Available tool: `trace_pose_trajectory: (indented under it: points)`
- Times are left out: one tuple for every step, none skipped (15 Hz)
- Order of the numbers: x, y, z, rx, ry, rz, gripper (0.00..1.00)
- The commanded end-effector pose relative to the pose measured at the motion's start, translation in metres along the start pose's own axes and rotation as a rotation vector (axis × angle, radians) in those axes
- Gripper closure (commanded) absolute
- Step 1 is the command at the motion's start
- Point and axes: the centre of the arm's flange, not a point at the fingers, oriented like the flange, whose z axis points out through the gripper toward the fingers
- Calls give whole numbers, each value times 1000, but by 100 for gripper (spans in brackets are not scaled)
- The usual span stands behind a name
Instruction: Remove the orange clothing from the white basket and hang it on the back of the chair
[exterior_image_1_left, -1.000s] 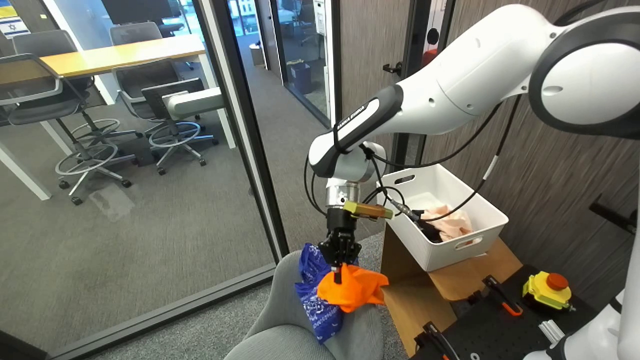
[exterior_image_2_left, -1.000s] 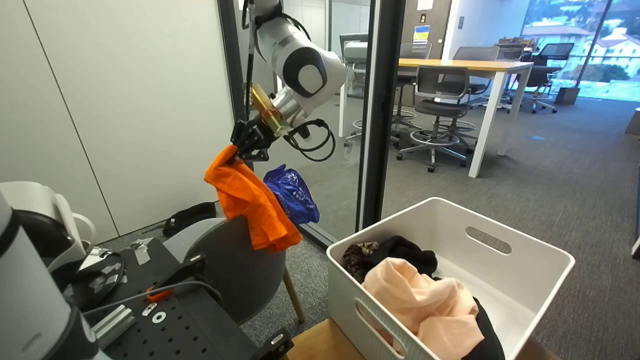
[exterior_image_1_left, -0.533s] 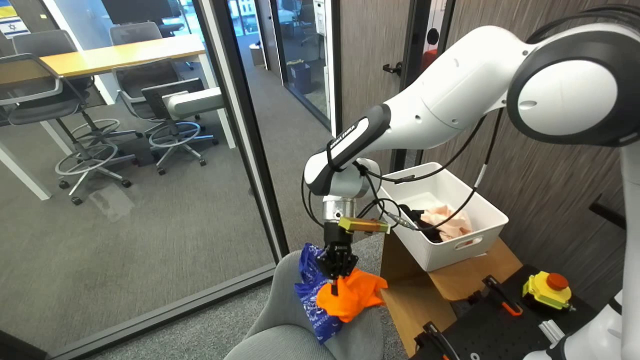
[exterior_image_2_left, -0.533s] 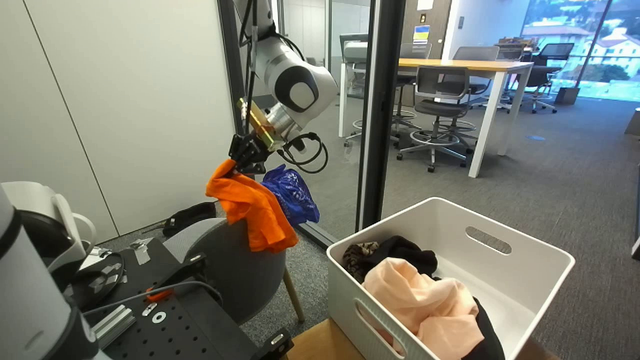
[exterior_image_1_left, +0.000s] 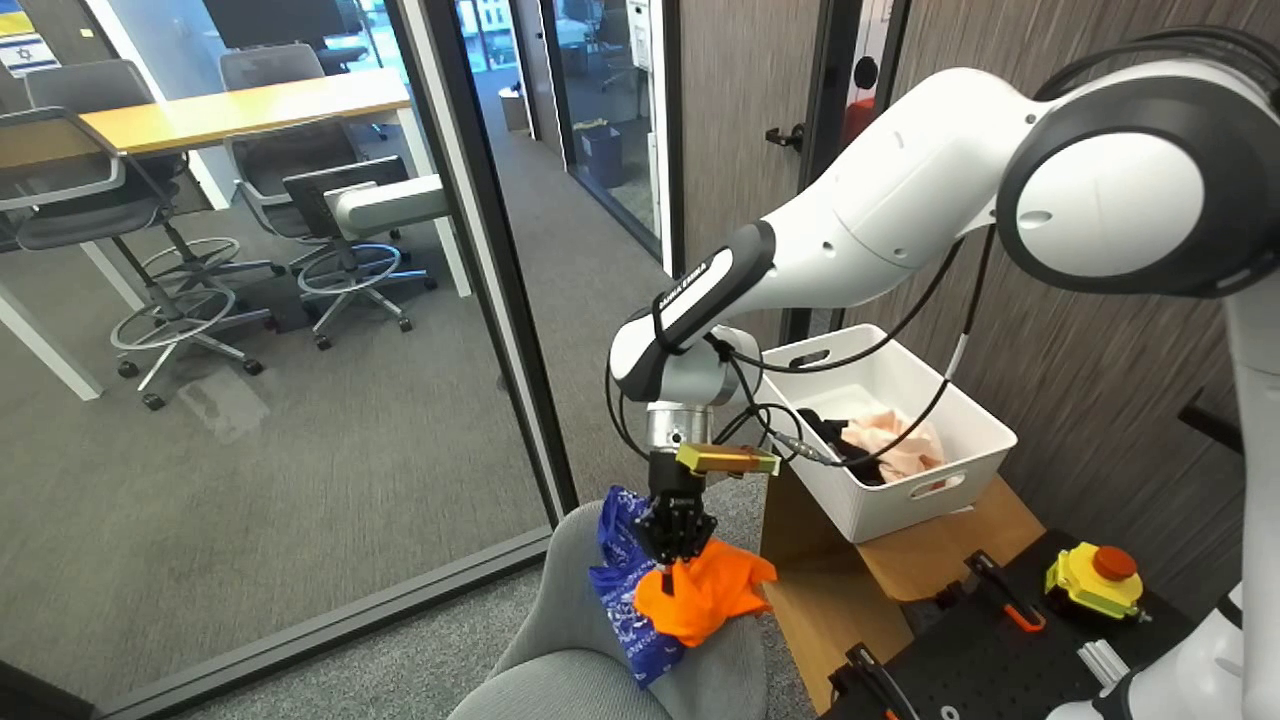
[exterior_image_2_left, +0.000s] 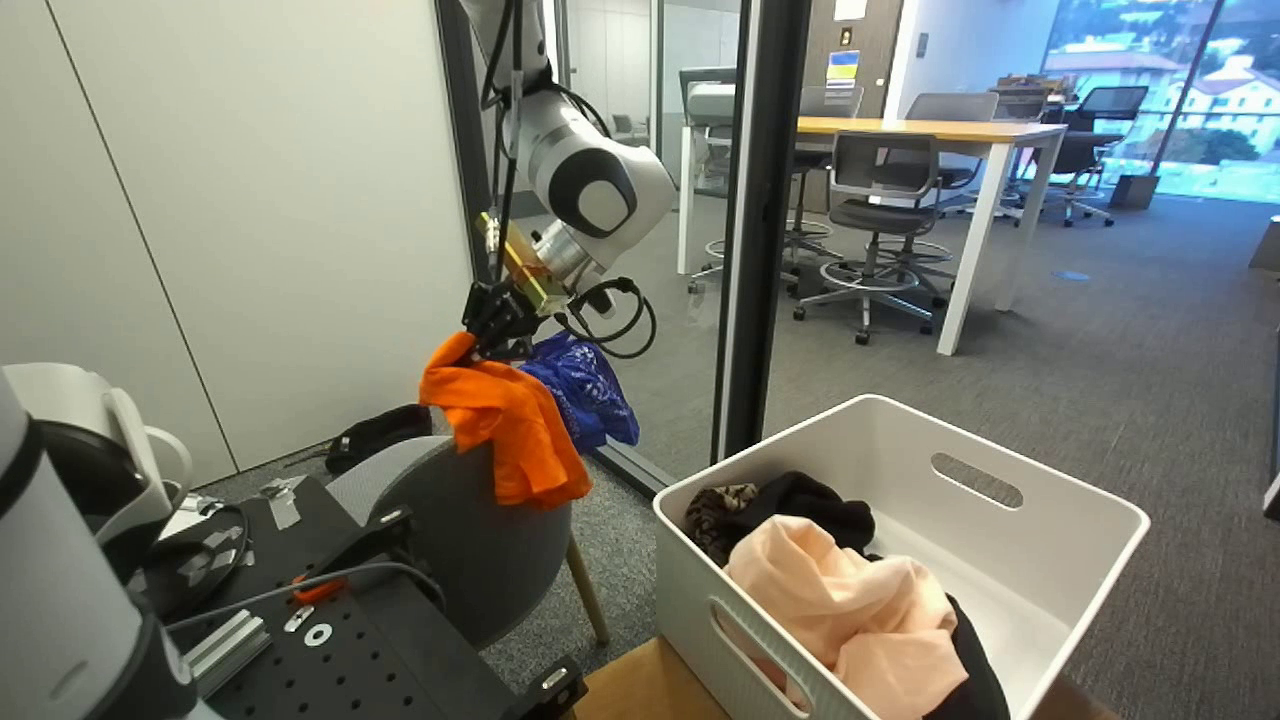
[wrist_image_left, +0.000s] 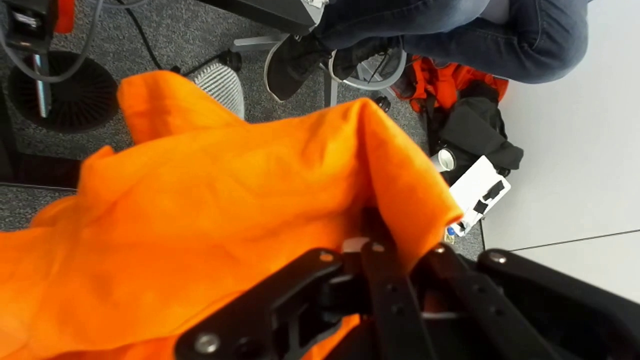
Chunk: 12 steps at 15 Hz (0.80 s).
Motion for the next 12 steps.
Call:
trace_pose_trajectory:
  points:
    - [0,-6,0,-17,7,7,64]
    - [-1,-7,0,-20,9,6,56]
    - [-1,-7,0,-26,13,5,50]
    - [-1,-8,0,-30,15,4,43]
    - [-2,-8,0,-34,19,3,34]
    - [-2,-9,-1,-40,22,2,27]
    - [-2,-9,-1,-44,25,1,18]
    - [-3,-10,-3,-51,28,-2,12]
    - [-5,-12,-7,-68,32,-8,3]
    - [-8,-14,-13,-110,29,-14,0]
    - [-13,-15,-20,-155,36,-21,0]
    - [-21,-16,-29,-212,51,-24,0]
